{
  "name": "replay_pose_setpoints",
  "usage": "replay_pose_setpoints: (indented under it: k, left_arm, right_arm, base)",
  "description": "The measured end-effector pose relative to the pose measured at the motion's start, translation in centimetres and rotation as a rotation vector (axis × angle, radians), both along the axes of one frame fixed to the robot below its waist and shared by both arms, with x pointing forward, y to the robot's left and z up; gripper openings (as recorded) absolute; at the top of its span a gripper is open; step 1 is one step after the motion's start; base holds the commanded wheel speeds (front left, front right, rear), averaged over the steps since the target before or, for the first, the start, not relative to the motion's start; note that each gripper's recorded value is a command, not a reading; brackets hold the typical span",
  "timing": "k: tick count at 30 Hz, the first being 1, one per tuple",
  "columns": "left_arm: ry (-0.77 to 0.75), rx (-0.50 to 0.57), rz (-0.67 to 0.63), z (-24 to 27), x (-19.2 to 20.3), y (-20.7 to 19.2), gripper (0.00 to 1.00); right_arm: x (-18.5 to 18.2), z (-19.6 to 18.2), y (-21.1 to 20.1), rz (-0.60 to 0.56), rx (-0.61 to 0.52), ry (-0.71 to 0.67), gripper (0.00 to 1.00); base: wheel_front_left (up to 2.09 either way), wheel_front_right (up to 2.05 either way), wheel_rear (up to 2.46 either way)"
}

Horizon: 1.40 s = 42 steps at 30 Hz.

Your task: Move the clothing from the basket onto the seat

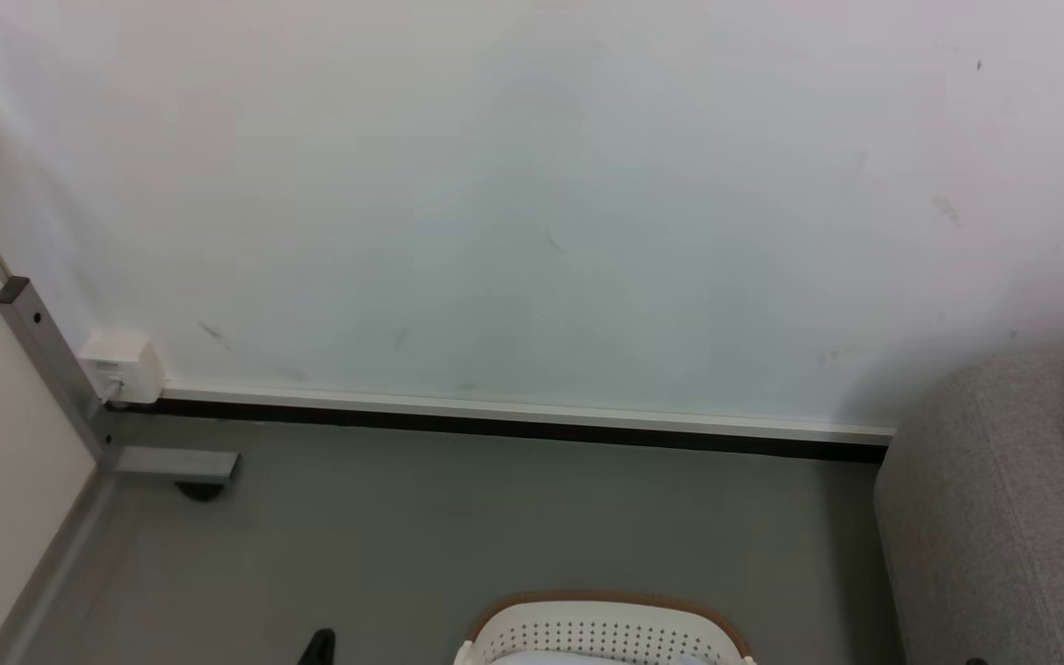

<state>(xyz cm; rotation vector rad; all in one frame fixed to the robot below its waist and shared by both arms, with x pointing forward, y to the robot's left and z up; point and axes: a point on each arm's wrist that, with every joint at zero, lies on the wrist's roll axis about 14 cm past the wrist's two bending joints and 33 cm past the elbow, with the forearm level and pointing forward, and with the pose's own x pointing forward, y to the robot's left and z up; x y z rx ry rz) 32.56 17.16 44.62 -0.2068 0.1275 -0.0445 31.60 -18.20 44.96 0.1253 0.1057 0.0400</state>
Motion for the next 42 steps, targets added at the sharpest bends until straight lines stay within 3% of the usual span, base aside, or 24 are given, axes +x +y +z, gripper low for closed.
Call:
replay_pose_setpoints:
  k: [18,42]
  left_arm:
    - [0.028,-0.307,0.106,0.6,1.1,1.4,0.00]
    - [0.022,-0.646,0.166,2.0,2.6,2.2,0.00]
  right_arm:
    - [1.6,0.9,-0.8,-0.093,0.334,0.003,0.00]
    - [3.4,1.9,-1.2,-0.147,0.689,0.004,0.00]
  base:
    - [0.00,0.00,0.00]
    - [0.00,0.00,0.00]
